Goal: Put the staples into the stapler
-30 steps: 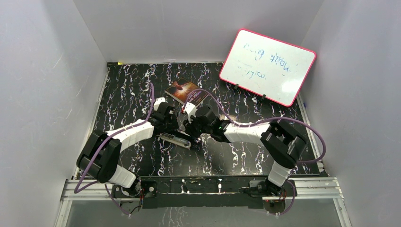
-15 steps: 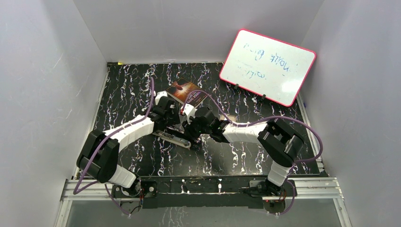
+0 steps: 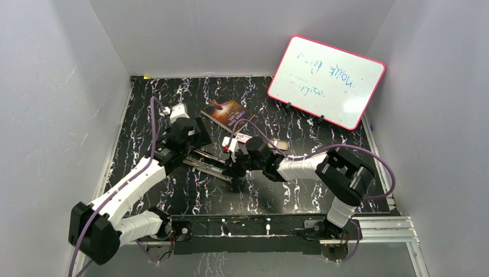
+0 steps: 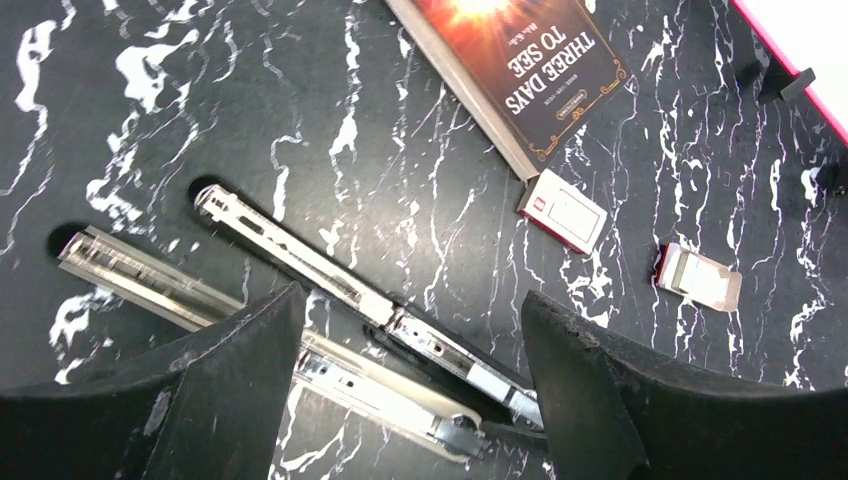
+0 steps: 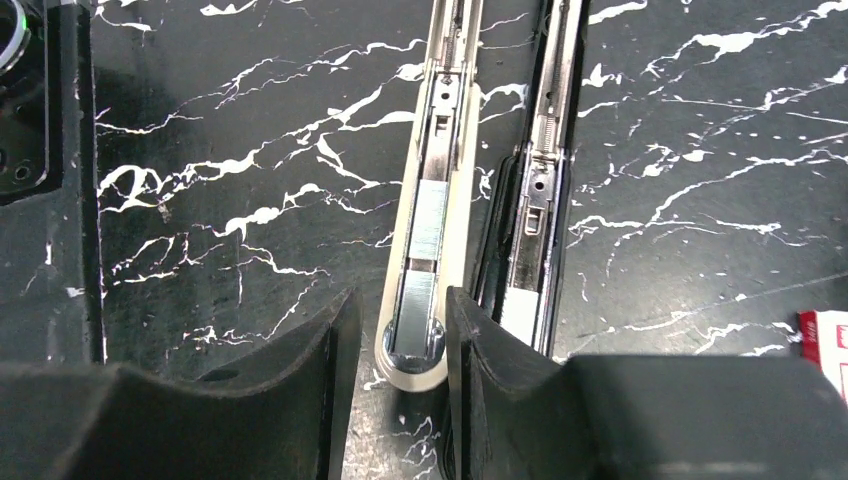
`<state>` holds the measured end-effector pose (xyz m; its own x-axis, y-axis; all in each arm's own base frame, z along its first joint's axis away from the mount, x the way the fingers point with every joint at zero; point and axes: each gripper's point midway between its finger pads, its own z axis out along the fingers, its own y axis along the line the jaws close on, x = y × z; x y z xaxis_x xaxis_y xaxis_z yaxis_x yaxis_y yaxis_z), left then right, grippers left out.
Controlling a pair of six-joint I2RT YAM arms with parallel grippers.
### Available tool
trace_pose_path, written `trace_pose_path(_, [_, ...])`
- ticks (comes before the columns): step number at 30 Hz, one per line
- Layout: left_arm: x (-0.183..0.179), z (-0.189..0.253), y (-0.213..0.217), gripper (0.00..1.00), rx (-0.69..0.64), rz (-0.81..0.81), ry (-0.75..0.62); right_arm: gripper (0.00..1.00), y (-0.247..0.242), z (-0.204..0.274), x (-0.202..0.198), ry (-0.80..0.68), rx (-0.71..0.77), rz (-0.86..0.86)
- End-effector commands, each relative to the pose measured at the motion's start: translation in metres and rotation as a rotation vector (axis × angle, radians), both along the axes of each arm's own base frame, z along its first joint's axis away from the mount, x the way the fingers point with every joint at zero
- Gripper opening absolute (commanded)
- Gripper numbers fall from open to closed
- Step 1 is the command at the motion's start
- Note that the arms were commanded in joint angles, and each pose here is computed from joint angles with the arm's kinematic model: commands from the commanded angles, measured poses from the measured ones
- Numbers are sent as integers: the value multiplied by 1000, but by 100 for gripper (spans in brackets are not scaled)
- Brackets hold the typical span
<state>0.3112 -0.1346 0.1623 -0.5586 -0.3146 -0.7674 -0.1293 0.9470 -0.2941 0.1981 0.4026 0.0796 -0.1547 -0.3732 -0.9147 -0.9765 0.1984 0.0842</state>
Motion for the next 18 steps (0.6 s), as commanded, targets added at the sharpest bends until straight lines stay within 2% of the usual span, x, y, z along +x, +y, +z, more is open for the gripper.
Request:
trace_pose_path(1, [-27,-7,28,78,-9,90,19,44,22,16,5,-35,85,42])
trace_pose_path(10, [-47,-18,44,79,3,128,52,41,18,-21,15,12,-10,-33])
trace_pose_path(12, [-50,-24,44,80,-12,136,63,38,17,-27,17,25,-28,-51])
trace_pose_path(15, [-51,-32,41,82,-54,143,67,29,15,-29,19,37,-37,-78])
trace_pose_path(18, [-49,-45,39,83,-119,151,86,27,12,-33,20,42,-62,-87])
